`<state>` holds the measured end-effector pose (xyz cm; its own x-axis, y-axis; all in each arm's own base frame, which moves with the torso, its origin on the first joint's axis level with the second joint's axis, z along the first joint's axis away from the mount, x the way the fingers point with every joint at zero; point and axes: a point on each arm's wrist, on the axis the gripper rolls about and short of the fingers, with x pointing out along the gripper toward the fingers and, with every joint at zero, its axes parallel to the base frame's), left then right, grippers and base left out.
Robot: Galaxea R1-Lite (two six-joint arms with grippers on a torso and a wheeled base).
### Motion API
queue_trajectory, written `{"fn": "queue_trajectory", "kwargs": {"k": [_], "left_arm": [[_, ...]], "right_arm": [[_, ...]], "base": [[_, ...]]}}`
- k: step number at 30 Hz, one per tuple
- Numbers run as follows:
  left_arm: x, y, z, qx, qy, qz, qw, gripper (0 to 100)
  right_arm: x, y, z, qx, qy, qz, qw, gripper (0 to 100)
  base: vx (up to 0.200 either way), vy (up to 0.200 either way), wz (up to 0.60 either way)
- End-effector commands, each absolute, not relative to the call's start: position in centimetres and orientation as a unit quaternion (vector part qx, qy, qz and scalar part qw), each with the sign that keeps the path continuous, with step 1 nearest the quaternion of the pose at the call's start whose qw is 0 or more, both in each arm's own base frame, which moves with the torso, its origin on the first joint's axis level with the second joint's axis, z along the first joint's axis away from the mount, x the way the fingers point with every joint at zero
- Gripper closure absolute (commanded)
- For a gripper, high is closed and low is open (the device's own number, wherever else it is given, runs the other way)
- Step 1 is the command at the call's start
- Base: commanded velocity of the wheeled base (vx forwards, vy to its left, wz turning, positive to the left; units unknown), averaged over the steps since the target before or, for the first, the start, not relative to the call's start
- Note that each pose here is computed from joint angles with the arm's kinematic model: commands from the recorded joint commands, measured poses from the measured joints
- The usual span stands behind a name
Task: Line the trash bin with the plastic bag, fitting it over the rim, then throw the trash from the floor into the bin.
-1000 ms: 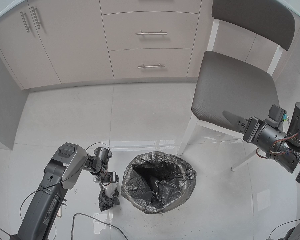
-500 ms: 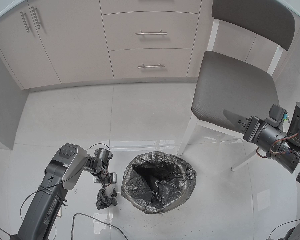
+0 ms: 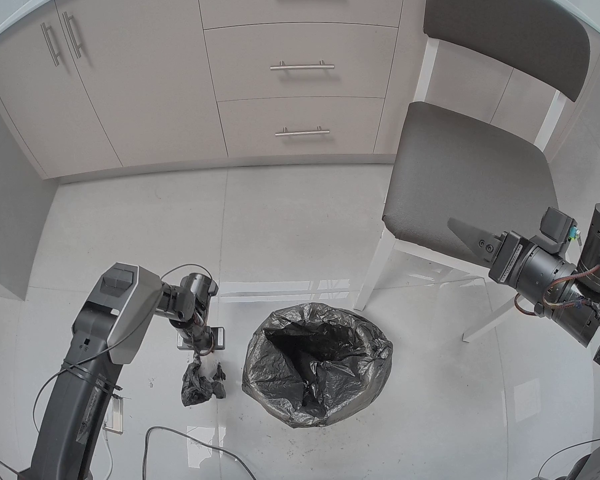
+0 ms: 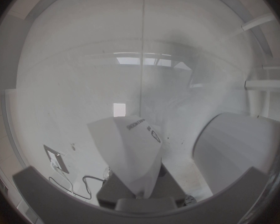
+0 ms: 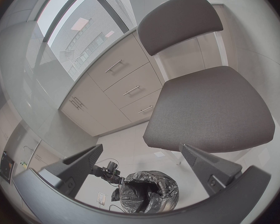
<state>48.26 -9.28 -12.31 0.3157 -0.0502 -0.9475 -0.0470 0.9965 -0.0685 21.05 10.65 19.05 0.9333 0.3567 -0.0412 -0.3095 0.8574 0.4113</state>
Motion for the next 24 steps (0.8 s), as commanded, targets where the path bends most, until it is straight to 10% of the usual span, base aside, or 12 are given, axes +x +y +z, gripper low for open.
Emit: {"fn": "queue_trajectory", "kwargs": {"k": [1, 16, 24], "left_arm": [[49.1, -7.6, -2.8, -0.059, 0.543, 0.008, 0.838, 100], [41.8, -8.0, 18.6, -0.096, 0.489, -0.046, 0.866, 100], [38.9, -10.1, 23.3, -0.135, 0.451, -0.084, 0.878, 100]], "right_arm": [[20.9, 10.6, 19.2, 0.203, 0.055, 0.176, 0.962, 0], [20.6, 10.4, 19.7, 0.203, 0.045, 0.177, 0.962, 0], [20.2, 10.1, 20.3, 0.207, 0.033, 0.179, 0.961, 0]], "base": [[0.0, 0.0, 0.0], [0.0, 0.0, 0.0], [0.0, 0.0, 0.0]]}}
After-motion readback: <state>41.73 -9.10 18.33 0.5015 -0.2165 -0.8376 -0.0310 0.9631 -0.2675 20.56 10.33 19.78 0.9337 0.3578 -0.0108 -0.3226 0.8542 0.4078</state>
